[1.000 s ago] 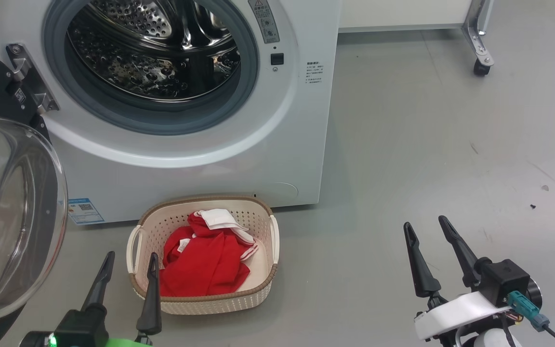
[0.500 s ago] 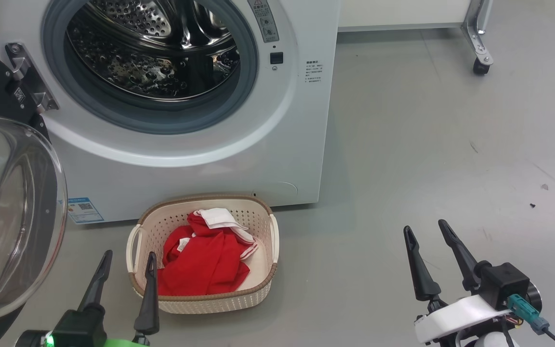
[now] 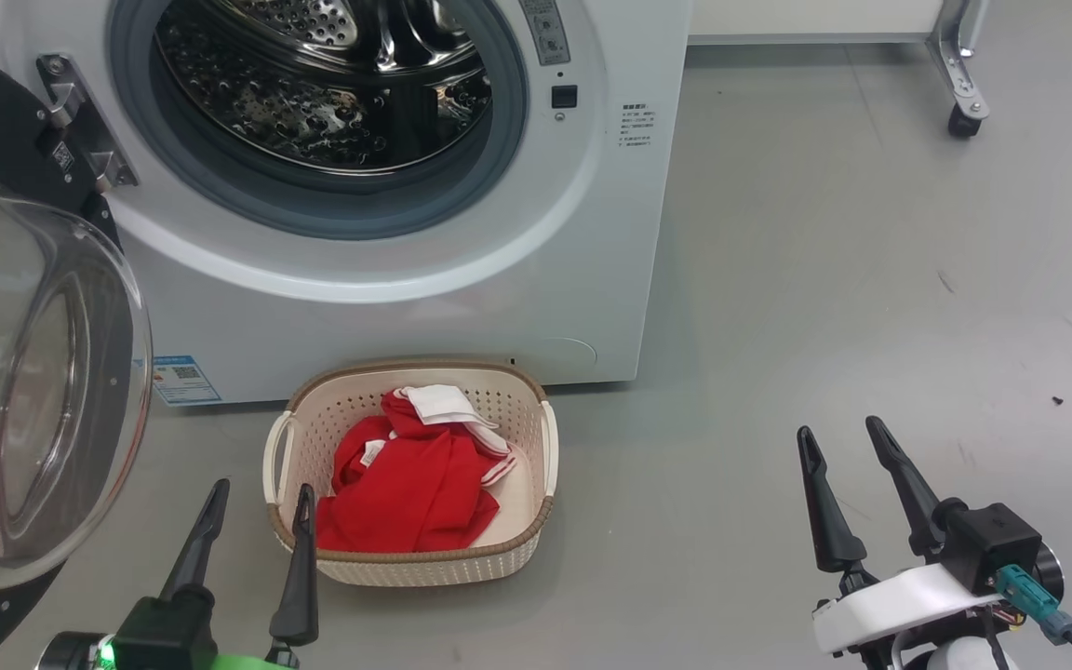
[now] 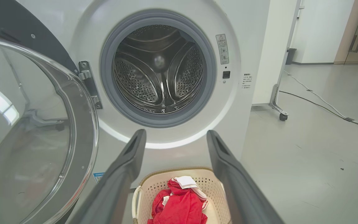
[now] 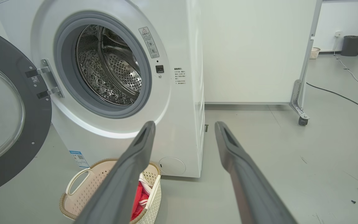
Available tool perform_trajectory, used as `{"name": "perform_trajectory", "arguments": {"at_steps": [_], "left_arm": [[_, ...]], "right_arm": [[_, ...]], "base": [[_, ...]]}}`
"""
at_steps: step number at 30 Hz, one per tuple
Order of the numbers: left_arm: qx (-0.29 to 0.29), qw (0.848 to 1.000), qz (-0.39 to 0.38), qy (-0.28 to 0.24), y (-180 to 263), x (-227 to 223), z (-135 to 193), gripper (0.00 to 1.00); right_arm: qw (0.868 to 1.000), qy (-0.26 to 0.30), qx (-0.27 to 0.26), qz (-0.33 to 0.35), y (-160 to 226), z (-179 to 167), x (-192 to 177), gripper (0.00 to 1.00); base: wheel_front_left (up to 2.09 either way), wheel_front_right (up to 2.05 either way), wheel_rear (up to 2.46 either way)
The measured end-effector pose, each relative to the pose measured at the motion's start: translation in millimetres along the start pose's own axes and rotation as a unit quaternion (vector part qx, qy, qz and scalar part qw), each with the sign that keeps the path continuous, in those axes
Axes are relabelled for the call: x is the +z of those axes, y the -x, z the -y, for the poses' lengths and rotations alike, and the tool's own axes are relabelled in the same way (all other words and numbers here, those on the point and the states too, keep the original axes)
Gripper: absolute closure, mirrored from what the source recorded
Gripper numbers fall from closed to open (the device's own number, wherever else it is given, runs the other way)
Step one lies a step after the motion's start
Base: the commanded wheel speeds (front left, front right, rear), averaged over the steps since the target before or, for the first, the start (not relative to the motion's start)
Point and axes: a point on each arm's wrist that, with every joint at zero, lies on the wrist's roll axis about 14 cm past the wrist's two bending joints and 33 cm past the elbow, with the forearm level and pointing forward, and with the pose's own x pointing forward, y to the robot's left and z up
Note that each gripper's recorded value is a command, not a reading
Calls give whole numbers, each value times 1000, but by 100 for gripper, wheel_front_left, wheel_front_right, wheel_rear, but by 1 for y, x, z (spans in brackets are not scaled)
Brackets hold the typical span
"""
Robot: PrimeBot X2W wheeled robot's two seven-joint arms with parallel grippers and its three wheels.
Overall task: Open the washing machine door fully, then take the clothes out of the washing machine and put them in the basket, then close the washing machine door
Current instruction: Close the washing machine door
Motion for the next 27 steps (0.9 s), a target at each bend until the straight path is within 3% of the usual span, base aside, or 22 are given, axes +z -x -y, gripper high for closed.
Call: {"name": "perform_trajectory", "arguments": {"at_steps": [12,27], "left_arm": [[68,998,13,-6,19,8,-36,0],[210,977,44,-13,82,23,-103,0]], "right_arm": [[998,10,59,-15,-17,-28,-10,0],[980,2,192,-54,-35,-109,-38,0]], "base": [[0,0,0],[0,0,0]]}}
